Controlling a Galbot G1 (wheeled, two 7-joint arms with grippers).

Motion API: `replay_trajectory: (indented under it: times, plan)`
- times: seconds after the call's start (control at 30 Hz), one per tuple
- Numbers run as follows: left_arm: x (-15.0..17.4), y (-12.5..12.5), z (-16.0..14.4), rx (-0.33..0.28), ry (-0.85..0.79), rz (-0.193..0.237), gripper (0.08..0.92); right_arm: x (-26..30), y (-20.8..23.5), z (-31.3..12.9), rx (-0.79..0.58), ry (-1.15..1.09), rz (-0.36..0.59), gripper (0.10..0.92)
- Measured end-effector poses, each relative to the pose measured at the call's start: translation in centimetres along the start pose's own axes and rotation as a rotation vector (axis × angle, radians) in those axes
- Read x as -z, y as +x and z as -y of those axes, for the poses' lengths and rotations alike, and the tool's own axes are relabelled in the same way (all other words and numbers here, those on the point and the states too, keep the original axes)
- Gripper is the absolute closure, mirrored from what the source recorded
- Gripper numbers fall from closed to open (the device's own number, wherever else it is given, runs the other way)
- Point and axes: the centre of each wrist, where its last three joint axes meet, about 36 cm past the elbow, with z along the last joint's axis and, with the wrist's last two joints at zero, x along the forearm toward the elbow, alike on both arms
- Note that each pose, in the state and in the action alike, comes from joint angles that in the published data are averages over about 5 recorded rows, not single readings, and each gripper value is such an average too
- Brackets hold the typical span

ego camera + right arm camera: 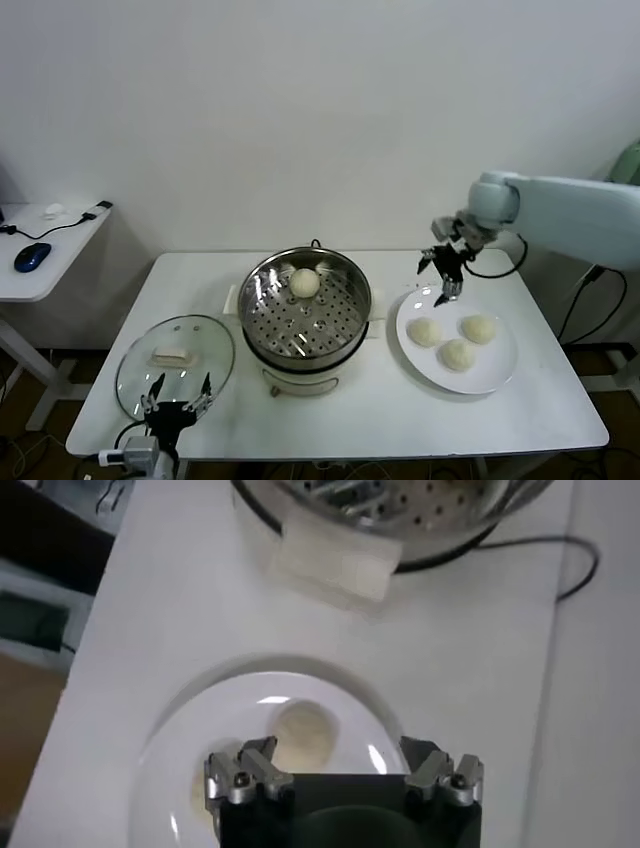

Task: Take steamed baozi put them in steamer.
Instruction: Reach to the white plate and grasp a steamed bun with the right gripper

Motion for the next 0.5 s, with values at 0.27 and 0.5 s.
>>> replay_trajectory:
  times: [0.27, 0.5]
  plan:
    - [-0.3, 0.1, 0.0, 0.000, -0.002, -0.004, 0.177, -1.4, -4.7, -1.0, -0.001, -0.096, -0.042, 0.200]
    - [-0.6, -0.1, 0.1, 0.000, -0.011, -0.004, 0.177, -1.6, -7.9, -1.4, -0.012, -0.143, -0.057, 0.200]
